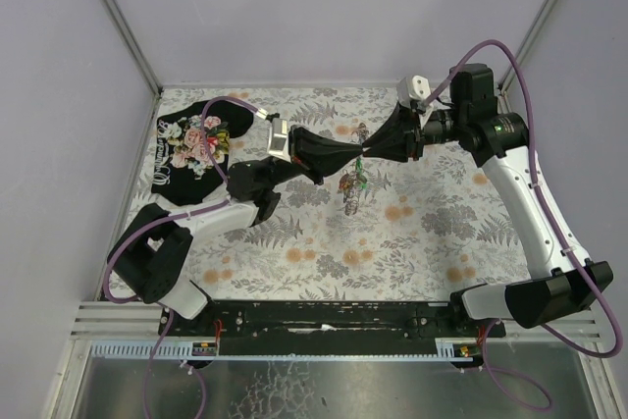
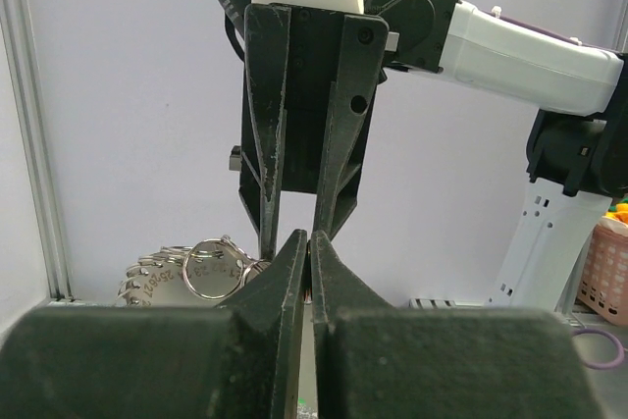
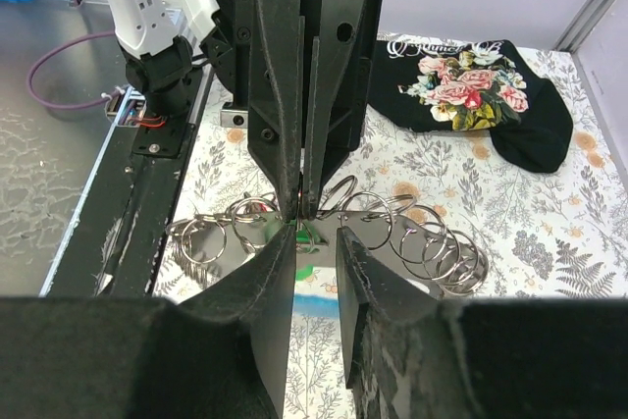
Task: Remove the keys from the keyring
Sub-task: Remove the key from the keyring.
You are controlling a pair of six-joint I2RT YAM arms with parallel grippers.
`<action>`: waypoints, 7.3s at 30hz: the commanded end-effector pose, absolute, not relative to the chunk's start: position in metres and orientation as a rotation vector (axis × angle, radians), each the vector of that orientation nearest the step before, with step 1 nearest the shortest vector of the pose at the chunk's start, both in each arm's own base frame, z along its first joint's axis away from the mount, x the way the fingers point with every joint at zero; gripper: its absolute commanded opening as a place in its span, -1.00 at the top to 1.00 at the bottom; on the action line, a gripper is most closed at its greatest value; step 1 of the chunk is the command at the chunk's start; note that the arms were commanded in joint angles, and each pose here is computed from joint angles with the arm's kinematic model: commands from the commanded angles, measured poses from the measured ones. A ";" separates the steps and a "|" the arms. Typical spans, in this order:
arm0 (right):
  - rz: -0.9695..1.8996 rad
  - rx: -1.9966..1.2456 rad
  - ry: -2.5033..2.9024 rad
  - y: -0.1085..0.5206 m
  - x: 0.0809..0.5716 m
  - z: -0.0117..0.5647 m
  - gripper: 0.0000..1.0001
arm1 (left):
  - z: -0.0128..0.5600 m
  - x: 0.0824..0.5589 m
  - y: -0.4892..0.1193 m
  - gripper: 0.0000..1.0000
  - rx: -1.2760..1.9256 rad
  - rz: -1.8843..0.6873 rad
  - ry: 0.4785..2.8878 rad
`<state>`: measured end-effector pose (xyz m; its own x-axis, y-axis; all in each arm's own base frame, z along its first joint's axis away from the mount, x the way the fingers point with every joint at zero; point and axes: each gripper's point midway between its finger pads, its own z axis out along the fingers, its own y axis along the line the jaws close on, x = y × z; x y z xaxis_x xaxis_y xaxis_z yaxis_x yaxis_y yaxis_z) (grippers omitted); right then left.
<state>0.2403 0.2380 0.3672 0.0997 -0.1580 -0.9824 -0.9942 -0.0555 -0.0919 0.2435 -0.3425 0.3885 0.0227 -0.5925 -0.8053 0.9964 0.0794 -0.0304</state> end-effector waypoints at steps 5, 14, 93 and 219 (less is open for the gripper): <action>1.141 -1.409 1.188 0.249 0.233 0.376 0.41 | 0.417 0.233 -0.333 1.00 0.656 -1.377 0.649; 1.209 -1.385 1.196 0.252 0.227 0.380 0.69 | 0.416 0.234 -0.332 1.00 0.631 -1.379 0.658; 0.515 -1.906 1.647 0.227 0.227 0.282 1.00 | 0.291 0.227 -0.359 0.62 0.863 -1.236 1.143; 0.944 -1.586 1.311 0.262 0.207 0.395 1.00 | 0.398 0.184 -0.284 0.53 0.556 -1.144 0.725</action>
<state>0.2030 0.2671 0.3823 0.0757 -0.3334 -0.9397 -0.9929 -0.1120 -0.0403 0.1800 -0.2922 0.4015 0.1929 -0.6424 -0.7417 0.9650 0.2612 0.0248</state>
